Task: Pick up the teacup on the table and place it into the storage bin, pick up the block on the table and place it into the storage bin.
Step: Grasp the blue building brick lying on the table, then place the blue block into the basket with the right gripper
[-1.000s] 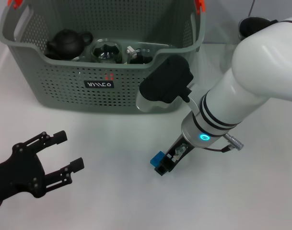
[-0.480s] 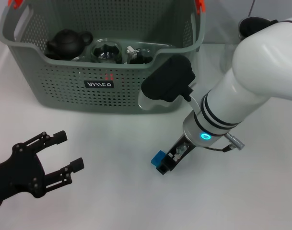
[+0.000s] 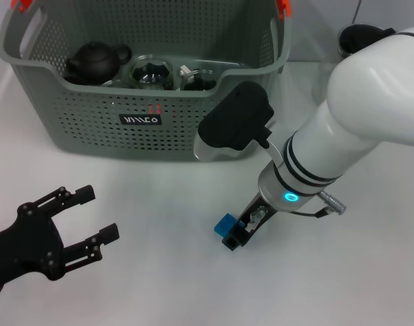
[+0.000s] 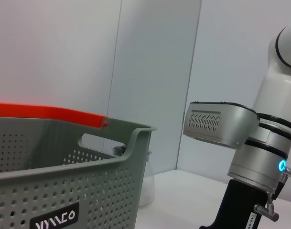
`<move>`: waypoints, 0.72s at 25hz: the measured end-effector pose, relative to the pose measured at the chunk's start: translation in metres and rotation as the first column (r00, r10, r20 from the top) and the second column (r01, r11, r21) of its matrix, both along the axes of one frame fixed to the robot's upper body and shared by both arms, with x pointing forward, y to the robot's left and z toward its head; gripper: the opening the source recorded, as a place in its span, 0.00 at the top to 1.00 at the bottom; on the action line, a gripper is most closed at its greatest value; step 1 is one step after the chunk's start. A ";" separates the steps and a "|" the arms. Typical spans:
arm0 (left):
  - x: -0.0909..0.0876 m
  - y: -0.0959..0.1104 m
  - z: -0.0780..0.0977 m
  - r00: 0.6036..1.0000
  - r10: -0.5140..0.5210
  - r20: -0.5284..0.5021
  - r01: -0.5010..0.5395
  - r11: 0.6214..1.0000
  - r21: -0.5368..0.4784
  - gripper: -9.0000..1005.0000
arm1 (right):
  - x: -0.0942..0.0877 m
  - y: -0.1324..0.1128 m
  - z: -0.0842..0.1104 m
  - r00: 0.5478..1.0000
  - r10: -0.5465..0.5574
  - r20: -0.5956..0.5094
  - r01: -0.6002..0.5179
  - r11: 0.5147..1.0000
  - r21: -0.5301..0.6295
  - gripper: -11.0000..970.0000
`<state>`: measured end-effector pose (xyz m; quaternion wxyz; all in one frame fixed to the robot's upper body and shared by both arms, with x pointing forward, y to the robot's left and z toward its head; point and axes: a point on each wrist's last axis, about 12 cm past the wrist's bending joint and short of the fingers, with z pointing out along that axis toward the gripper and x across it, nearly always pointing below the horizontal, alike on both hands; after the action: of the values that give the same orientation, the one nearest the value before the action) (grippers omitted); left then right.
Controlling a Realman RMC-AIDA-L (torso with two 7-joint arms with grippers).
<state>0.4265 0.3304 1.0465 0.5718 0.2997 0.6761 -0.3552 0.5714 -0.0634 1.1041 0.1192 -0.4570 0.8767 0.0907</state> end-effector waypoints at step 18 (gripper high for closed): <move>-0.001 0.001 -0.001 1.000 0.005 -0.004 -0.005 1.000 0.001 0.20 | -0.004 -0.008 0.063 0.996 -0.018 0.091 -0.002 0.976 0.218 0.55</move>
<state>0.4251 0.3312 1.0457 0.5711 0.2977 0.6781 -0.3541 0.5672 -0.0714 1.1667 0.2095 -0.4412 0.8569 0.1647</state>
